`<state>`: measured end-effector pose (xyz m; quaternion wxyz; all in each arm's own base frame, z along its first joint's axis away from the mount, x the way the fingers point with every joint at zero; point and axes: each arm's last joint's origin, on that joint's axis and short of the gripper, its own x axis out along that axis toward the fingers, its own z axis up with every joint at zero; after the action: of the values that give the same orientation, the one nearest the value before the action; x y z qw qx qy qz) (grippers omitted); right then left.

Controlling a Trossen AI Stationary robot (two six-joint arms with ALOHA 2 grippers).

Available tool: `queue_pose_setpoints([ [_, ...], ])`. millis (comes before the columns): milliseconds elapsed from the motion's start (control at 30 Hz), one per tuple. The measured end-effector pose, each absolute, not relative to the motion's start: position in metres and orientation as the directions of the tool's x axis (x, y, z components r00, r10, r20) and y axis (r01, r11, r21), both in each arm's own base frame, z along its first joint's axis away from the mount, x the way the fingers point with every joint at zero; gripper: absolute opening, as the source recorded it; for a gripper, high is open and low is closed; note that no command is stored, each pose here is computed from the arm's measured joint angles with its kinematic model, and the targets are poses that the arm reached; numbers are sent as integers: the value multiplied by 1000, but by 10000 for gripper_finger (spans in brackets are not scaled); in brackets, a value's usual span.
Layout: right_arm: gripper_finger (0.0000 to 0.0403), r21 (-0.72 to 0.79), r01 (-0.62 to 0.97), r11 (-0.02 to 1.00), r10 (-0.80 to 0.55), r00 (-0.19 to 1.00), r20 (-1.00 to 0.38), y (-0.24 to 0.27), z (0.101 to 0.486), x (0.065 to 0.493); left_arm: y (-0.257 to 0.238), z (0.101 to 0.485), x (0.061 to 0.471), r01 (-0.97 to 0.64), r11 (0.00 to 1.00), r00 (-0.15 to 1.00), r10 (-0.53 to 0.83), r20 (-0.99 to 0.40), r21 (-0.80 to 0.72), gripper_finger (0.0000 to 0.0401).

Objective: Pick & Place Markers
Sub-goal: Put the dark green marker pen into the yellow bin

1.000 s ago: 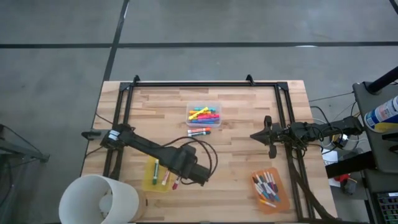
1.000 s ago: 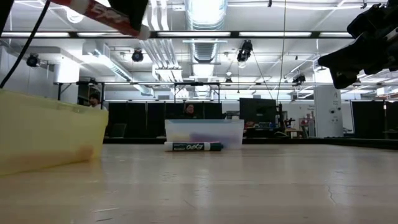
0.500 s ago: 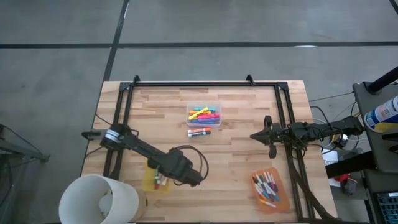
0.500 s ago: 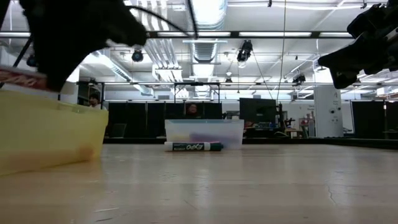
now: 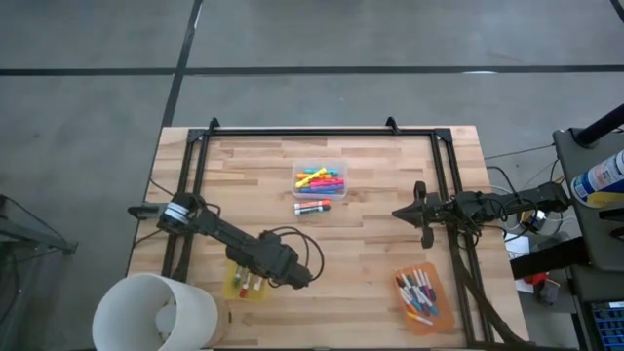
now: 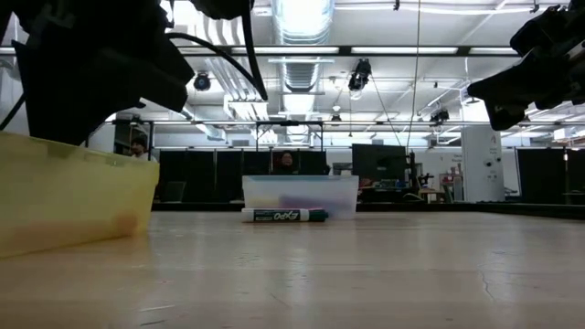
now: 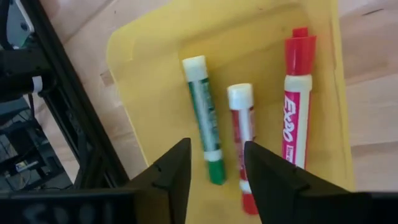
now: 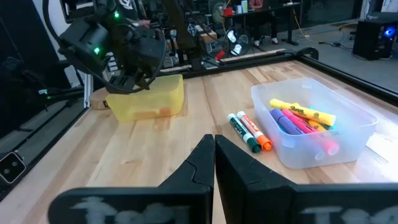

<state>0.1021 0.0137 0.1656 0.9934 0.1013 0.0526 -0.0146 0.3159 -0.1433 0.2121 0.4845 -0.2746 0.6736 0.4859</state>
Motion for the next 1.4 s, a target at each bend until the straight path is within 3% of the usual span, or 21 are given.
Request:
queue_pose_setpoints([
  [200,9,200,40,979,-18,994,-107,14,166,102,-141,213,317,-824,420,-378,94,-921,382,158],
  [433,9,199,40,979,-18,994,-107,14,166,102,-138,236,332,-824,493,-272,88,-958,279,160],
  [600,9,200,40,979,-18,994,-107,14,166,102,-133,266,349,-844,512,-62,201,-978,159,160],
  [800,9,200,40,979,-18,994,-107,14,166,102,-129,293,372,-751,656,267,412,-871,80,161],
  [967,9,200,40,979,-19,994,-107,14,166,102,-118,298,396,-563,820,423,390,-818,100,161],
  [1100,9,200,40,979,-18,994,-107,14,166,102,-100,300,408,-518,847,463,393,-795,117,161],
  [1400,9,200,40,979,-19,994,-107,14,166,102,-66,291,415,-364,886,417,430,-801,286,161],
])
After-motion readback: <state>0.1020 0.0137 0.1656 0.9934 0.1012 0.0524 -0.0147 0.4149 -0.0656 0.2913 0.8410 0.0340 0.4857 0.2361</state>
